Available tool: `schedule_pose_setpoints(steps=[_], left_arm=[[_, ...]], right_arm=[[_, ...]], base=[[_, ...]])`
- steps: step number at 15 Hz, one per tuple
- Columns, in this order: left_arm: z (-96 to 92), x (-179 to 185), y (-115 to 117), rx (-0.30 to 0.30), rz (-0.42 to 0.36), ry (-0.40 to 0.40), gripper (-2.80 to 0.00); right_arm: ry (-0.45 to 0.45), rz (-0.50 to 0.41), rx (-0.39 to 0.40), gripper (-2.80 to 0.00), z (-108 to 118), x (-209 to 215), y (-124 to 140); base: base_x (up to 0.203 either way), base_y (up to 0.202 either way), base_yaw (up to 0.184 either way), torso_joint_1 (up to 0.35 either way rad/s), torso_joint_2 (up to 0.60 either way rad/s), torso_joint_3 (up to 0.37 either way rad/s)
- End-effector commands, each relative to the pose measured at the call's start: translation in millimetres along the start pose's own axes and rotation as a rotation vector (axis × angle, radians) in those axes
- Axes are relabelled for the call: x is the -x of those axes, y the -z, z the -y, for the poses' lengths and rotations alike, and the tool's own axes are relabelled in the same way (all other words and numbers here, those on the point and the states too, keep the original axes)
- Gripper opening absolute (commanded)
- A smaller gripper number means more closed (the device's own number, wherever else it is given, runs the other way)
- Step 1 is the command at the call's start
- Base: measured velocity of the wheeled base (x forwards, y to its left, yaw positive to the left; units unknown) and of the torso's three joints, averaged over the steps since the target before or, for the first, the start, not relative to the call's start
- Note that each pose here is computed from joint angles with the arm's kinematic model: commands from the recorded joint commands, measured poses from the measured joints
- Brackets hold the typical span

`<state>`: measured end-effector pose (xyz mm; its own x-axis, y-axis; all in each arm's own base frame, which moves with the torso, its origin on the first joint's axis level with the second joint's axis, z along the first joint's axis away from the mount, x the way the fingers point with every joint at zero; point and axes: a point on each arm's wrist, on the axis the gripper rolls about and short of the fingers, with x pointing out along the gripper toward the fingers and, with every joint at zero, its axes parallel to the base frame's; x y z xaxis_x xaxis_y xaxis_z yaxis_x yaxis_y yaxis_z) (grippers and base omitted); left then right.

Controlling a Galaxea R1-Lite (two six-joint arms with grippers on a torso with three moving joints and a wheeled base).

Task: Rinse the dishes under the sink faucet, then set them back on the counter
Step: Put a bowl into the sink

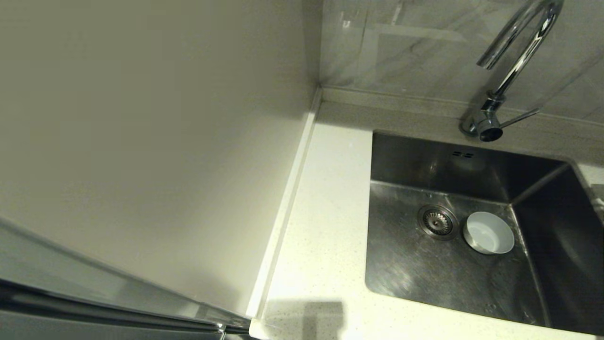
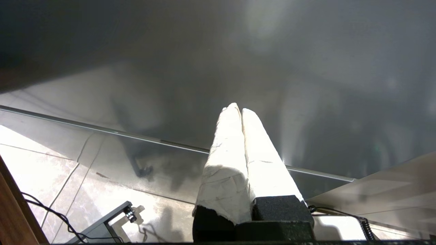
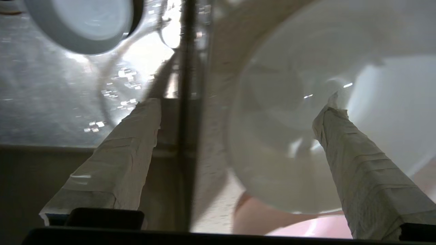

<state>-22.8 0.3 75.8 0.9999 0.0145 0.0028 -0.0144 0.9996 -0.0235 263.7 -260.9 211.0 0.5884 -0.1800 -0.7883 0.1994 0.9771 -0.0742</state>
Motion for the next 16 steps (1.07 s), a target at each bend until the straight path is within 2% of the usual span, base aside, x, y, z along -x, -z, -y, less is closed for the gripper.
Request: schedule_pose_setpoints(steps=[1, 4, 8, 9, 16], left_arm=[[0.0, 0, 0, 0.001, 0.003, -0.001, -2.80], [0.0, 0, 0, 0.000, 0.003, -0.001, -2.80], [0.0, 0, 0, 0.001, 0.003, -0.001, -2.80], [0.0, 0, 0, 0.001, 0.003, -0.001, -2.80], [0.0, 0, 0, 0.001, 0.003, -0.001, -2.80]], right_arm=[[0.021, -0.001, 0.024, 0.00, 2, -1, -6], [0.047, -0.048, 0.033, 0.00, 2, 0, -6], [0.043, -0.053, 0.033, 0.00, 2, -2, -6], [0.041, -0.054, 0.034, -2.80, 2, -3, -6], [0.010, -0.050, 0.063, -2.80, -10, -12, -14]], base=[[0.000, 0.000, 0.000, 0.000, 0.00, 0.000], [0.000, 0.000, 0.000, 0.000, 0.00, 0.000], [0.000, 0.000, 0.000, 0.000, 0.00, 0.000], [0.000, 0.000, 0.000, 0.000, 0.00, 0.000], [0.000, 0.000, 0.000, 0.000, 0.00, 0.000]])
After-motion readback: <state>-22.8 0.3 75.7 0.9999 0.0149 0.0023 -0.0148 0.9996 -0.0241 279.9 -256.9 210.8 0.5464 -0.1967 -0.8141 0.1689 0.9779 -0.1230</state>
